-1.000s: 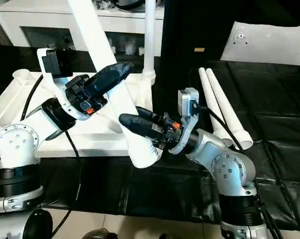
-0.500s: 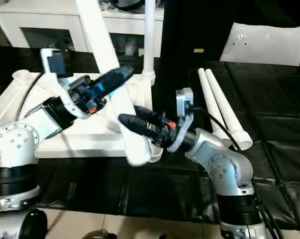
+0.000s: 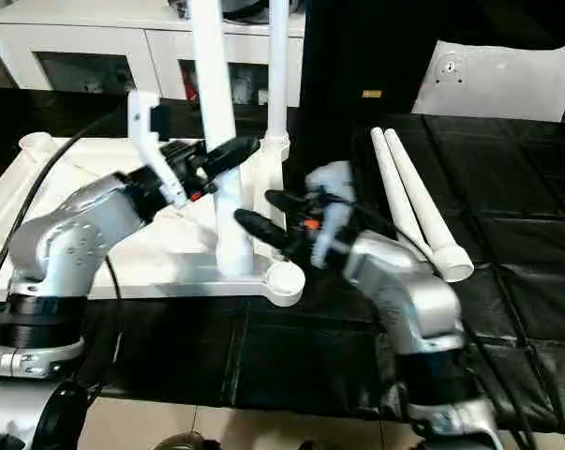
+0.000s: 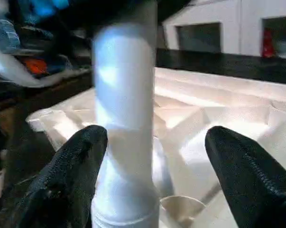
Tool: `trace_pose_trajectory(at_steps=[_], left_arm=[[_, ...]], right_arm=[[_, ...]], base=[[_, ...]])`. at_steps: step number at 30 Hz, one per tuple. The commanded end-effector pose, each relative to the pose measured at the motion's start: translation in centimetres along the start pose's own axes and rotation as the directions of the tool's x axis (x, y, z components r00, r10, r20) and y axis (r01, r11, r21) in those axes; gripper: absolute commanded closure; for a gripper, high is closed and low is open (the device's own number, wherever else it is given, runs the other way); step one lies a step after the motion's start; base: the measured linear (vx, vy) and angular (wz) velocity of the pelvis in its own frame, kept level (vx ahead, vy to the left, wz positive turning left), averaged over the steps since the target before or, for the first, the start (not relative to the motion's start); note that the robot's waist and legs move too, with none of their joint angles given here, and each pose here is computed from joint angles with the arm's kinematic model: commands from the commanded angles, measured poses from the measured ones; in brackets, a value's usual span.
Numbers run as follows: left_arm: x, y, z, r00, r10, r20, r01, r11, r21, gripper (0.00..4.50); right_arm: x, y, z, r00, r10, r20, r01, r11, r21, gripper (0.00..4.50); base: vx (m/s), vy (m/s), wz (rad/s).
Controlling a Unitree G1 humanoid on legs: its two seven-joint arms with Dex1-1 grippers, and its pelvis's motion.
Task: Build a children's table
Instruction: Pick table leg
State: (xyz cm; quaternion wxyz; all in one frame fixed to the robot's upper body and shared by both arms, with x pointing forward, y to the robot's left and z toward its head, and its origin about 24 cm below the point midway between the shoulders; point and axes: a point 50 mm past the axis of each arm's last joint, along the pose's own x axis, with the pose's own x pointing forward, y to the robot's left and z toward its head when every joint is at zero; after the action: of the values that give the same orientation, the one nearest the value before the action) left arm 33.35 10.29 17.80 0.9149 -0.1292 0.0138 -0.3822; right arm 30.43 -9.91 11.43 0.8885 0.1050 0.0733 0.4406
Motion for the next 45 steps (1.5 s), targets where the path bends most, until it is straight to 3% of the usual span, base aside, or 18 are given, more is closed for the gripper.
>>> trace_pose_trajectory(at_steps=[1,9,19,25,34,35,40,44,45], left_arm=[[0.3,-0.7,0.8,1.000,0.003,0.027,-0.005,0.999,0.054,2.66],[0.5,-1.6,0.8,0.999,0.002,0.034,-0.005,0.996,0.092,2.66],[0.6,-1.4,0.5,0.999,0.028,0.036,-0.032,0.993,0.114,2.66],[0.6,-1.4,0.6,0.999,0.020,0.036,-0.024,0.993,0.114,2.66],[0.7,-2.8,0.6,0.998,-0.056,0.033,0.053,0.993,0.105,2.66],[0.7,-2.8,0.6,0.998,-0.057,0.033,0.053,0.993,0.106,2.66],[0.7,-2.9,0.5,0.998,-0.066,0.021,0.063,0.991,0.116,2.66],[0.7,-2.9,0.4,0.998,-0.068,0.010,0.066,0.989,0.133,2.66],[0.6,-2.7,0.4,0.998,-0.065,0.007,0.064,0.988,0.137,2.66]], right_arm=[[0.5,0.3,0.1,1.000,-0.015,-0.010,0.015,1.000,0.000,1.23],[2.2,1.5,-0.7,0.998,-0.030,-0.056,0.030,1.000,-0.004,1.85],[2.5,2.6,-0.8,0.998,0.032,-0.051,-0.032,0.999,0.005,2.64],[2.3,2.4,-1.0,0.997,0.025,-0.066,-0.025,1.000,0.009,2.66],[2.8,2.2,-1.5,0.998,0.011,-0.065,-0.004,0.994,0.113,2.71],[2.8,2.3,-1.5,0.998,0.018,-0.062,-0.010,0.992,0.123,2.16],[2.9,2.4,-1.4,0.997,0.026,-0.069,-0.019,0.994,0.105,1.74],[3.0,2.1,-1.5,0.997,-0.003,-0.074,0.012,0.992,0.123,1.70],[3.0,1.9,-1.5,0.997,-0.018,-0.076,0.027,0.992,0.121,1.96]], base=[[0.000,0.000,0.00],[0.000,0.000,0.00],[0.000,0.000,0.00],[0.000,0.000,0.00],[0.000,0.000,0.00],[0.000,0.000,0.00],[0.000,0.000,0.00],[0.000,0.000,0.00],[0.000,0.000,0.00]])
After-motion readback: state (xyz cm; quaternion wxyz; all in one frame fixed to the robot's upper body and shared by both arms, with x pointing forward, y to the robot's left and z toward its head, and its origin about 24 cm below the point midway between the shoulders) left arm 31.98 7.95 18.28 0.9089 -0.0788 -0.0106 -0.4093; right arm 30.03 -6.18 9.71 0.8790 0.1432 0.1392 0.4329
